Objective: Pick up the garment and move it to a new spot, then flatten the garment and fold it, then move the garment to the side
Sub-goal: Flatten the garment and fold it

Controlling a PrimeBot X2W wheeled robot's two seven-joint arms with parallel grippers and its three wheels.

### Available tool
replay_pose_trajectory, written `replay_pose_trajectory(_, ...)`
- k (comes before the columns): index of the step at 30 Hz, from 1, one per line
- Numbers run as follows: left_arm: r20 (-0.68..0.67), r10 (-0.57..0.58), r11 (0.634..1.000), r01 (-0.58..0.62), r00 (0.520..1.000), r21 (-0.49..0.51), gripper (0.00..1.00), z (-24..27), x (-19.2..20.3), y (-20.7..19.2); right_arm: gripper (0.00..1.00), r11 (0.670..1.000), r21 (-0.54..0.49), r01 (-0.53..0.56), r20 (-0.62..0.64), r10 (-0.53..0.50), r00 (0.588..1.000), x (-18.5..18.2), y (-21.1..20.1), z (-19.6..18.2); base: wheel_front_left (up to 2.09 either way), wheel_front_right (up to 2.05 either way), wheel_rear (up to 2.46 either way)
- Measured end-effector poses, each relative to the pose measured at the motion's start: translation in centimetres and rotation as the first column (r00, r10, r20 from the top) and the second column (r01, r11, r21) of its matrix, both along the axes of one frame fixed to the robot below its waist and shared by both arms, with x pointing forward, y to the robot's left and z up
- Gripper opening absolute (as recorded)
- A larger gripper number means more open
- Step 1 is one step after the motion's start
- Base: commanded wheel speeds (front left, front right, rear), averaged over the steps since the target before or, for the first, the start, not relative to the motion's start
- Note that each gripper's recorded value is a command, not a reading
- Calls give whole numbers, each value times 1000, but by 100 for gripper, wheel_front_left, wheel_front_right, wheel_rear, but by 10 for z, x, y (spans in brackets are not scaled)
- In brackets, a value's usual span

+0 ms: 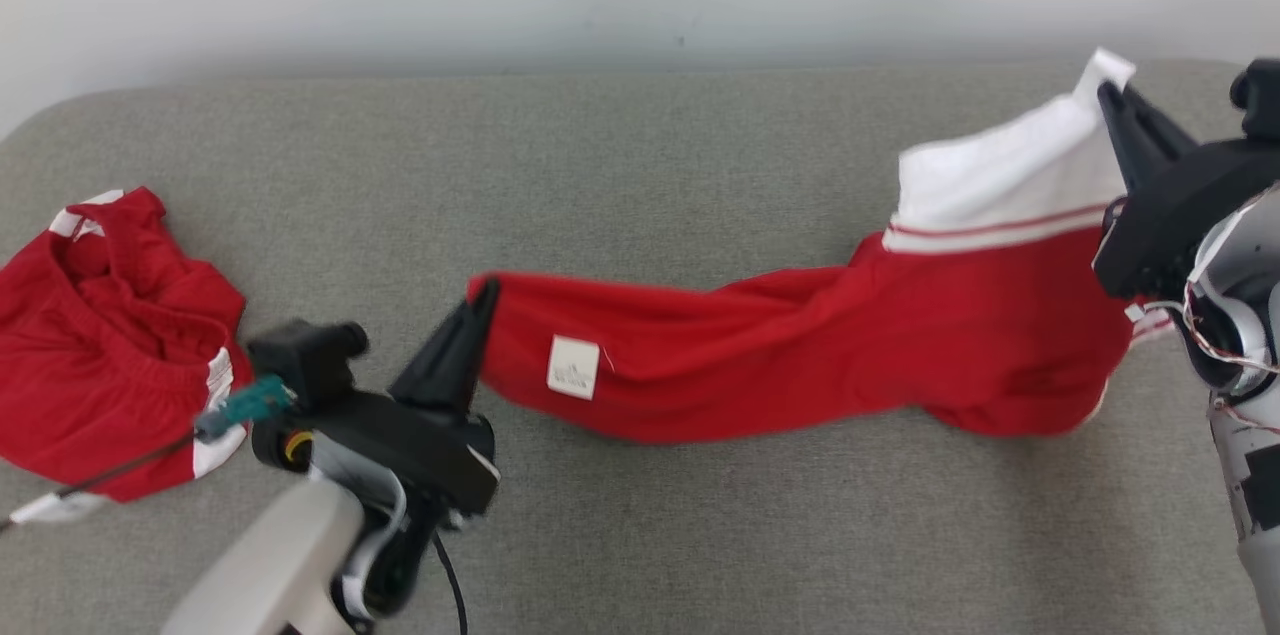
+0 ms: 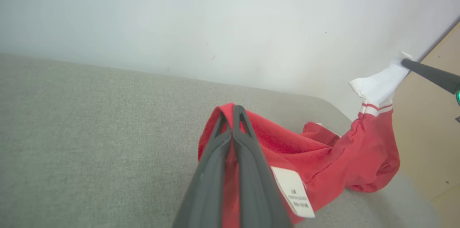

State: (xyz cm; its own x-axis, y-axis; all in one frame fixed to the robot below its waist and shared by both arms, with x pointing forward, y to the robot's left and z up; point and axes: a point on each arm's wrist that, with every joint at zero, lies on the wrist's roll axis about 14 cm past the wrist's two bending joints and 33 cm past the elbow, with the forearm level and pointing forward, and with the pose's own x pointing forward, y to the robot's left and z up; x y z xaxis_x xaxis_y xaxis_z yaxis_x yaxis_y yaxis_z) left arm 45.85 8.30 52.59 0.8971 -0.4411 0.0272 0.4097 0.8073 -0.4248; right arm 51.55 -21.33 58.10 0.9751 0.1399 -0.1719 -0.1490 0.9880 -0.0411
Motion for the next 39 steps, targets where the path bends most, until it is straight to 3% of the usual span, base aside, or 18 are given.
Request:
replay_pose_trajectory(4,46,-5,998,8,999,-69,0,35,13,2,0,999,30,-10,141,6,990,-1,6,43,0,0,0)
replay_pose_trajectory(9,92,-9,984,25,996,-174,0,90,36,5,0,998,21,-57,366,46,929,-5,20,119,0,0,0)
replay_pose_trajectory(14,110,37,964,-6,993,-264,0,135,71,12,0,990,59,-130,387,97,917,9,42,146,0,0,0)
replay_pose_trajectory(16,122,62,952,-22,991,-307,0,155,89,12,0,993,7,-122,385,110,916,20,42,154,0,0,0)
replay_pose_trajectory(21,206,122,950,-54,971,-307,0,196,134,6,0,994,-48,-94,424,105,900,54,38,178,0,0,0)
replay_pose_trajectory(27,280,174,967,-110,944,-228,0,203,192,10,0,999,-33,-29,590,43,806,102,29,216,0,0,0)
replay_pose_trajectory(35,480,362,909,-188,799,-373,0,232,244,58,0,999,40,23,791,-46,610,146,16,245,0,0,0)
replay_pose_trajectory(37,504,359,911,-179,786,-371,0,223,254,60,0,998,46,32,822,-56,567,153,14,244,0,0,0)
replay_pose_trajectory(39,518,341,918,-160,784,-362,0,210,264,55,0,998,36,49,834,-57,549,162,12,239,0,0,0)
